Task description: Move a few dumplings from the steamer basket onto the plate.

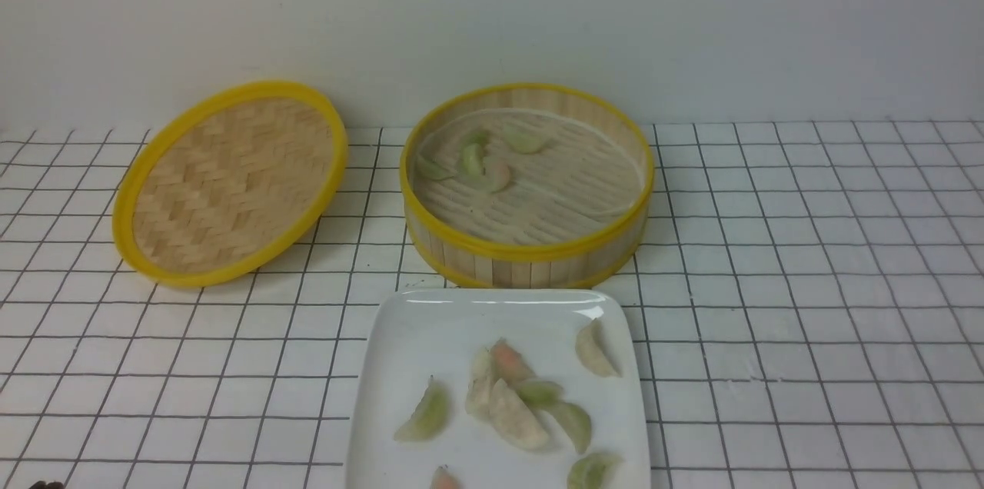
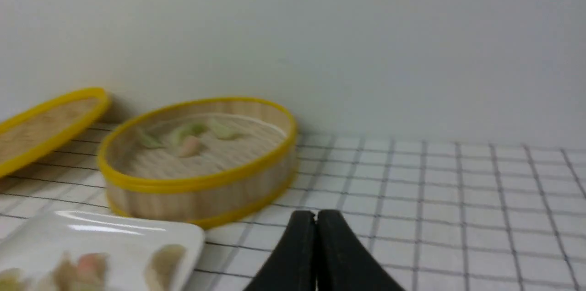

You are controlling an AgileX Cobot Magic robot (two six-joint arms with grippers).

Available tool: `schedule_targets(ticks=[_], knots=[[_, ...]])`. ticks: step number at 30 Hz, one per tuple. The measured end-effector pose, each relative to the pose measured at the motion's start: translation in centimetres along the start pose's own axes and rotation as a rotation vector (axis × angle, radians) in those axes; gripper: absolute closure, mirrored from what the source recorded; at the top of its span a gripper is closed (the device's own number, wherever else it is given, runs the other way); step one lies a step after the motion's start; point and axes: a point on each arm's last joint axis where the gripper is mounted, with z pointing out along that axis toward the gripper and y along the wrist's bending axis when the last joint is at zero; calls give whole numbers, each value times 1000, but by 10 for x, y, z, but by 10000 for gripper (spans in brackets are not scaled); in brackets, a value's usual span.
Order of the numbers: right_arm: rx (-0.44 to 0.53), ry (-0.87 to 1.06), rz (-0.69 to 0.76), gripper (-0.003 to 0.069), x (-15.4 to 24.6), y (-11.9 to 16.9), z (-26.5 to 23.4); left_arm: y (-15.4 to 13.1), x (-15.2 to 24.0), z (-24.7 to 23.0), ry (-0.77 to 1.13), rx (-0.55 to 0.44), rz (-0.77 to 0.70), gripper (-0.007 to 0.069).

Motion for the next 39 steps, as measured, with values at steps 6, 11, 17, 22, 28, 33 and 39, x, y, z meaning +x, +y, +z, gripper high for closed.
schedule_targets(ticks=[6, 11, 17, 22, 28, 33, 39], knots=[[185, 109, 33, 669, 52, -14, 12, 0, 0, 0, 0, 0, 0, 631], [202, 89, 41, 669, 52, -15, 12, 0, 0, 0, 0, 0, 0, 631], [202, 89, 41, 669, 52, -15, 12, 0, 0, 0, 0, 0, 0, 631], [202, 89, 41, 669, 52, -15, 12, 0, 0, 0, 0, 0, 0, 631], [202, 89, 41, 669, 52, -15, 12, 0, 0, 0, 0, 0, 0, 631], [202, 89, 41, 669, 52, -15, 12, 0, 0, 0, 0, 0, 0, 631], [202, 89, 42, 669, 52, -15, 12, 0, 0, 0, 0, 0, 0, 631]])
